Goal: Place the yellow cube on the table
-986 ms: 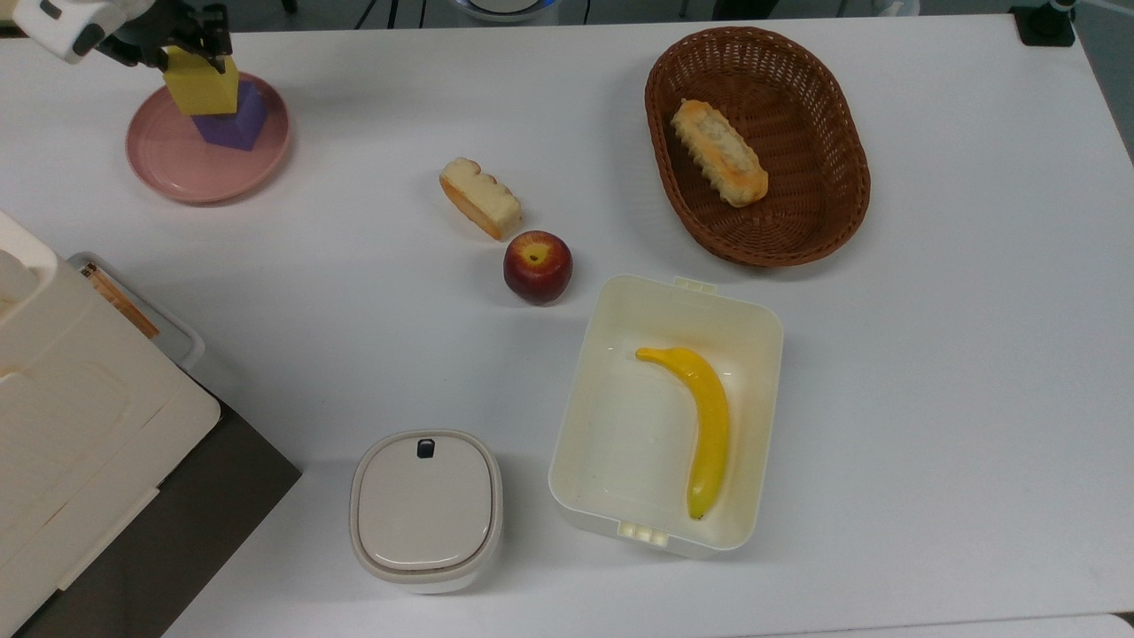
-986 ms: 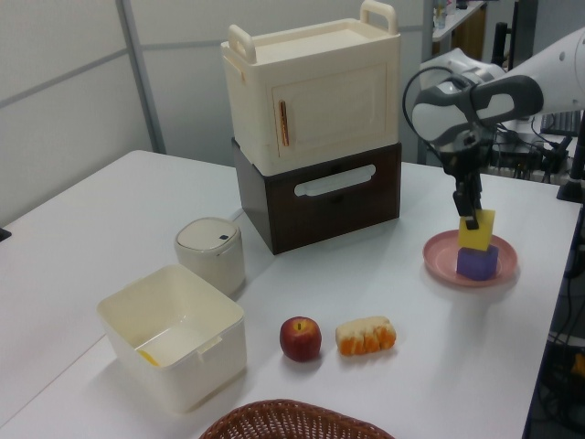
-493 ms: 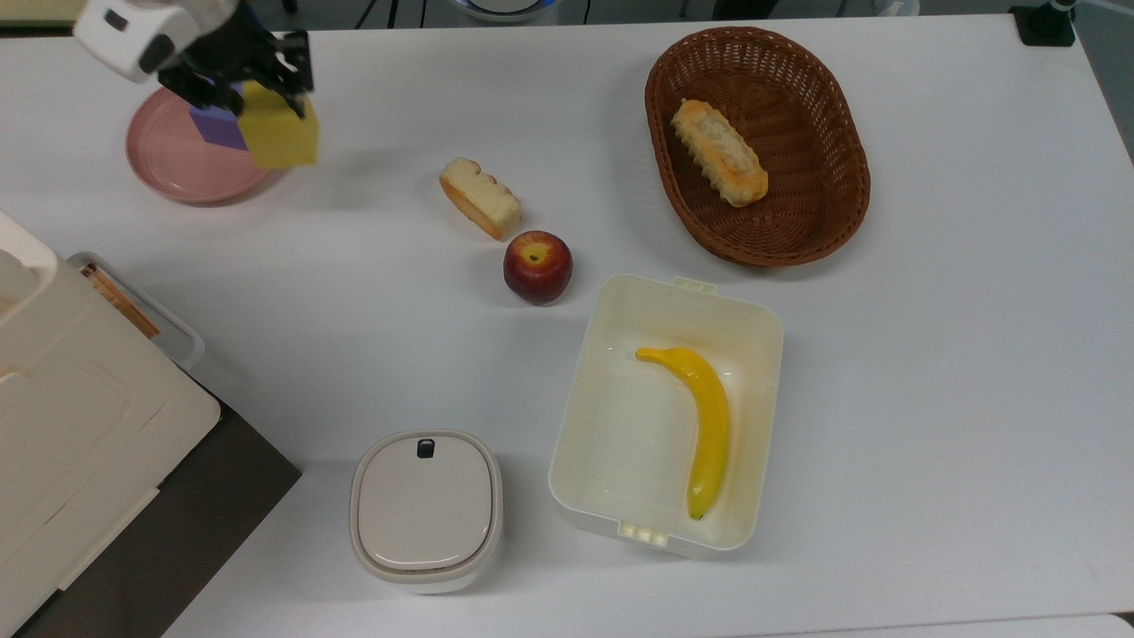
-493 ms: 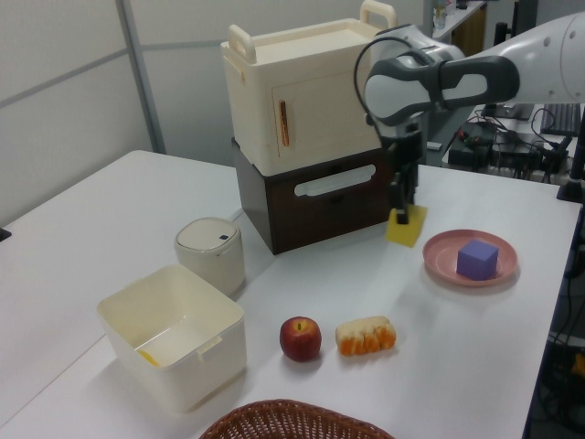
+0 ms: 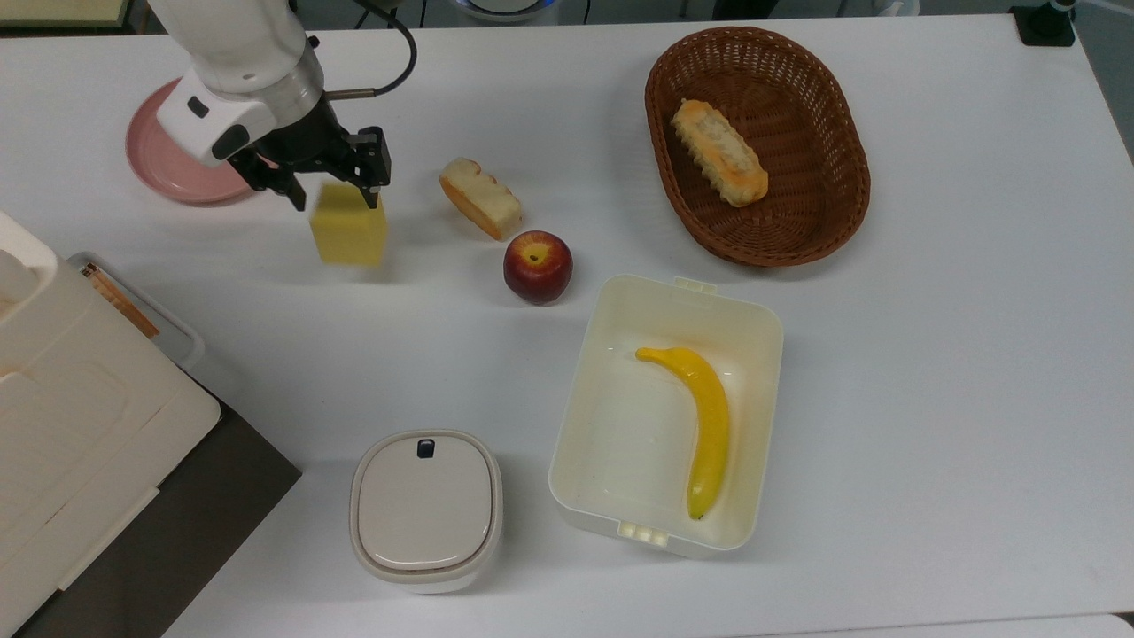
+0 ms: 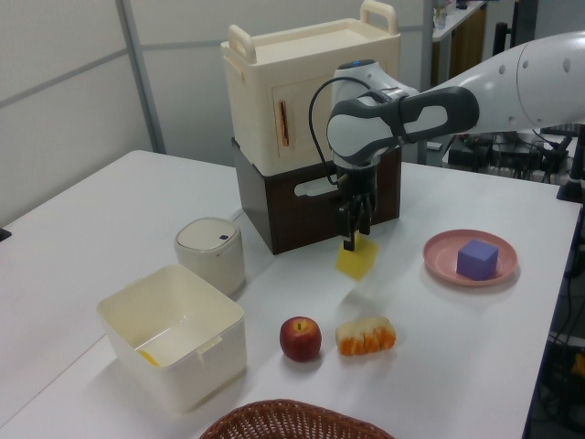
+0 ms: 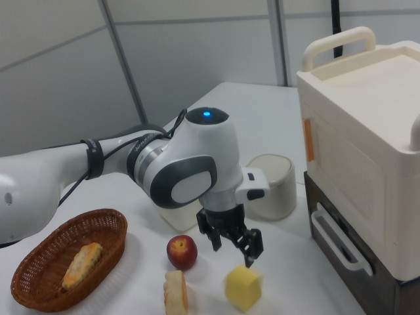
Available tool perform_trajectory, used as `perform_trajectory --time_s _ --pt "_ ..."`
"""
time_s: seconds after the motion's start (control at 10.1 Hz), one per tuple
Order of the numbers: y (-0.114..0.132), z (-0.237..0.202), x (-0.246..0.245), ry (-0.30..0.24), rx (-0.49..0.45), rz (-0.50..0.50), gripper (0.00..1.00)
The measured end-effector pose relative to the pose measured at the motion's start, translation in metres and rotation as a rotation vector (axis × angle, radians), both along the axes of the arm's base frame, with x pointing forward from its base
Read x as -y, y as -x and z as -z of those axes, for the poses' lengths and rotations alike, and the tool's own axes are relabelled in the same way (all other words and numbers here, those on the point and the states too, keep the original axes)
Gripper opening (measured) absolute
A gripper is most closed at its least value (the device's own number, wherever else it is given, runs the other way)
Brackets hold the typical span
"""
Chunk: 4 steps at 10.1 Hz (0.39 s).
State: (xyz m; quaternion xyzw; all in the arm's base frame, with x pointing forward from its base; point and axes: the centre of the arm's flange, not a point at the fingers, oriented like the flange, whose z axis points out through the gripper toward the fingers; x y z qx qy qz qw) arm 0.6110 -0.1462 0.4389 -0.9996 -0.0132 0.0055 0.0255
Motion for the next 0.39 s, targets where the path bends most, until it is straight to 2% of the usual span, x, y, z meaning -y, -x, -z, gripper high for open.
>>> perform_trajectory --time_s 0.1,0.39 --pt "-0.003 -0.01 0.003 0.006 0.02 0.006 0.99" --pt "-0.004 -0.046 0.007 0.012 0.056 0.05 1.0"
